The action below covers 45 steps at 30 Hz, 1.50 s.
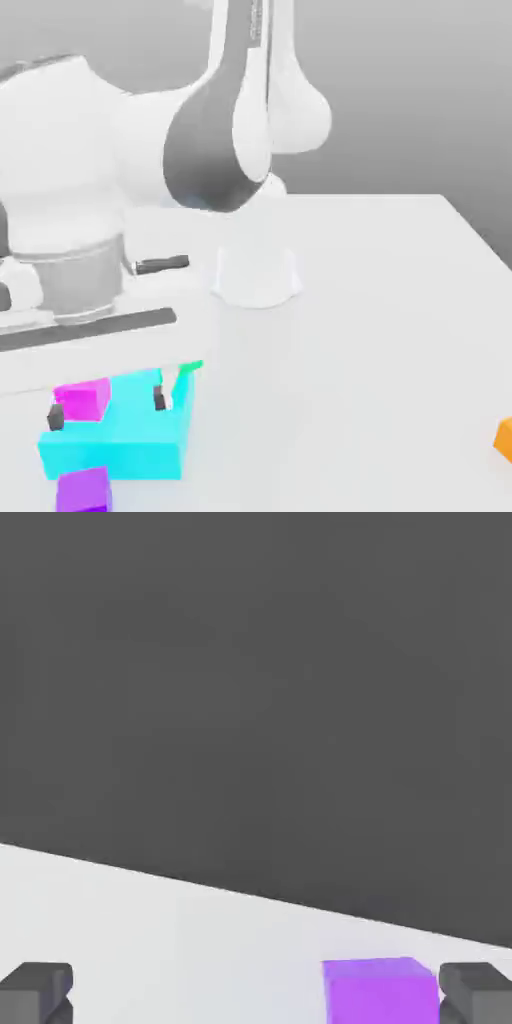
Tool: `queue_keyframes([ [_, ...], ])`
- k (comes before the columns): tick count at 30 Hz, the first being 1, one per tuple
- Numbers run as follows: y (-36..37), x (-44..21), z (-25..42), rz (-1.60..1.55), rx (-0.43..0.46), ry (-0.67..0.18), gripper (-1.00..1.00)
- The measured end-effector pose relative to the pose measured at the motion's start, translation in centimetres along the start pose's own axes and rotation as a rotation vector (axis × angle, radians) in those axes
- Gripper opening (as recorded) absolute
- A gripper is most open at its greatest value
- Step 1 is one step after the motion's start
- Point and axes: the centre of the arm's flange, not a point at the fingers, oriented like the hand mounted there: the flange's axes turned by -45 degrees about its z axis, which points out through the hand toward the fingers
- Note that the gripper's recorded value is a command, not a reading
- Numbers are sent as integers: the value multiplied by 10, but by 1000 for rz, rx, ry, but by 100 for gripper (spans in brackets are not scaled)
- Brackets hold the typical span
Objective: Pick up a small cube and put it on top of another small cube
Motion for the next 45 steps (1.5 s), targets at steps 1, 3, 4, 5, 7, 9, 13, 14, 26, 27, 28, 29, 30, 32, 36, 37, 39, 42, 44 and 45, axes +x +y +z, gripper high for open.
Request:
queue_keyframes([
  [1,6,-6,13,-7,-8,-23,0],
  [3,19,-18,38,-22,-28,-70,0],
  [4,25,-25,50,-30,-38,-92,0],
  [5,29,-28,63,-34,-44,-103,0],
  [7,33,-33,92,-38,-49,-111,0],
  [9,34,-37,118,-38,-48,-114,-100],
  [13,34,-37,118,-38,-47,-114,-100],
  [14,34,-38,118,-38,-47,-115,-100],
  [26,5,-61,32,138,38,-106,-100],
  [27,0,-66,26,167,48,-105,-100],
  [28,-5,-71,20,194,58,-104,-100],
  [29,-10,-76,14,221,66,-104,-100],
  [30,-15,-82,8,248,72,-104,-100],
  [32,-26,-93,-4,300,80,-104,-100],
  [36,-46,-116,-27,398,75,-105,-100],
  [37,-52,-122,-32,422,69,-105,-100],
  [39,-62,-134,-42,470,53,-104,-100],
  [42,-76,-154,-55,543,14,-102,-100],
  [44,-85,-168,-63,594,-20,-99,-100],
  [45,-89,-175,-66,621,-39,-96,-100],
])
